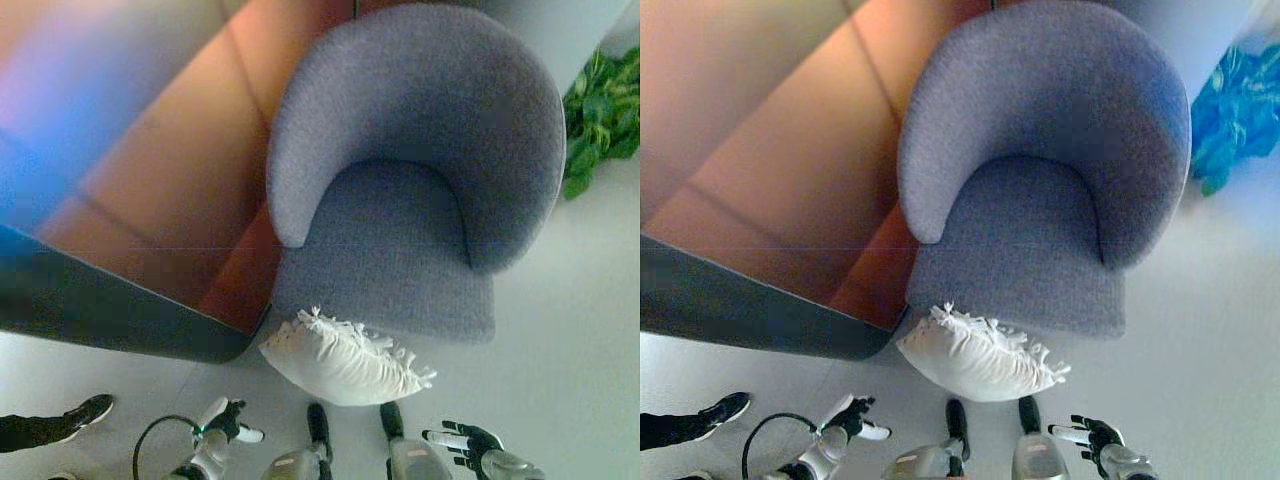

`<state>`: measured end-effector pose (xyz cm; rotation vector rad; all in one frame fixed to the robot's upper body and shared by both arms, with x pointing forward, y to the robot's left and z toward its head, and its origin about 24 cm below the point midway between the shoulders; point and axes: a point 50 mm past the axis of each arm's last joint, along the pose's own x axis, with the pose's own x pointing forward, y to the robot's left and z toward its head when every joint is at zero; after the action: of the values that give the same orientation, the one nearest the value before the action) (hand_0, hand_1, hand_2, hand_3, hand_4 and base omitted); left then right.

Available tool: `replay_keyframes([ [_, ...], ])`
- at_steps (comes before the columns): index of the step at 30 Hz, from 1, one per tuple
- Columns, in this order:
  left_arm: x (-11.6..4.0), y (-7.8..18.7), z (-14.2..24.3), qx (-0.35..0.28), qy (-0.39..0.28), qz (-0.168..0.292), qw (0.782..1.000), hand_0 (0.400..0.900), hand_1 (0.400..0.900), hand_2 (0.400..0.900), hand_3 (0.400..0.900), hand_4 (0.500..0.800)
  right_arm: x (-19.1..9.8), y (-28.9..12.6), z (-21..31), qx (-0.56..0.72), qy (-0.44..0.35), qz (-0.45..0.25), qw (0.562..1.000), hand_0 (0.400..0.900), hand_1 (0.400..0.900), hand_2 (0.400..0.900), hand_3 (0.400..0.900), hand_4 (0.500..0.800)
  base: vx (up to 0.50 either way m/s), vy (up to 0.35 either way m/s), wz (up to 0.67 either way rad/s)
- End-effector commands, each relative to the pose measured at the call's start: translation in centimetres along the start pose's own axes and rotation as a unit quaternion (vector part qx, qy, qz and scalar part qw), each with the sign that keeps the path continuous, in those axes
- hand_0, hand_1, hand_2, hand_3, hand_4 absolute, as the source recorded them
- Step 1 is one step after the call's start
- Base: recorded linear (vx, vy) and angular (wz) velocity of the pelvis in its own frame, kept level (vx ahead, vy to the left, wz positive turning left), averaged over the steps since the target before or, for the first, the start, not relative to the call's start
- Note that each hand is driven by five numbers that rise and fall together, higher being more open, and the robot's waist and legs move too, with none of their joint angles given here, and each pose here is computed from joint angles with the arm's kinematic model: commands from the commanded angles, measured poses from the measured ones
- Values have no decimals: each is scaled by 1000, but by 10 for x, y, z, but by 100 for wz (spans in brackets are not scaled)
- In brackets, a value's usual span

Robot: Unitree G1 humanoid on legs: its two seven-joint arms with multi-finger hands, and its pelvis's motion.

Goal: Pick up the pillow and put it on the sofa.

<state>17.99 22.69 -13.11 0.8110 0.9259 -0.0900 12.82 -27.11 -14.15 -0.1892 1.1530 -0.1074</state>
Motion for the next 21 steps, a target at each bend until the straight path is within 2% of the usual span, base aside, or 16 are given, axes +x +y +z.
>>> replay_keyframes([
  [1,10,52,17,11,-17,85,996,900,900,900,900,800,-1,-9,11,-17,-25,-3,1000,900,900,900,900,800,-49,64,-13],
  [5,13,74,37,-4,-35,115,993,900,900,900,900,800,-1,-11,26,-26,-48,0,998,900,900,900,900,800,-54,47,-14],
  [12,13,129,73,-52,-61,169,982,900,900,900,900,800,0,-8,57,-32,-90,13,995,900,900,900,900,800,-69,5,-12],
  [21,2,186,114,-108,-101,233,961,900,900,900,900,800,-4,-10,91,-16,-141,11,990,900,900,900,900,800,-87,4,-8],
])
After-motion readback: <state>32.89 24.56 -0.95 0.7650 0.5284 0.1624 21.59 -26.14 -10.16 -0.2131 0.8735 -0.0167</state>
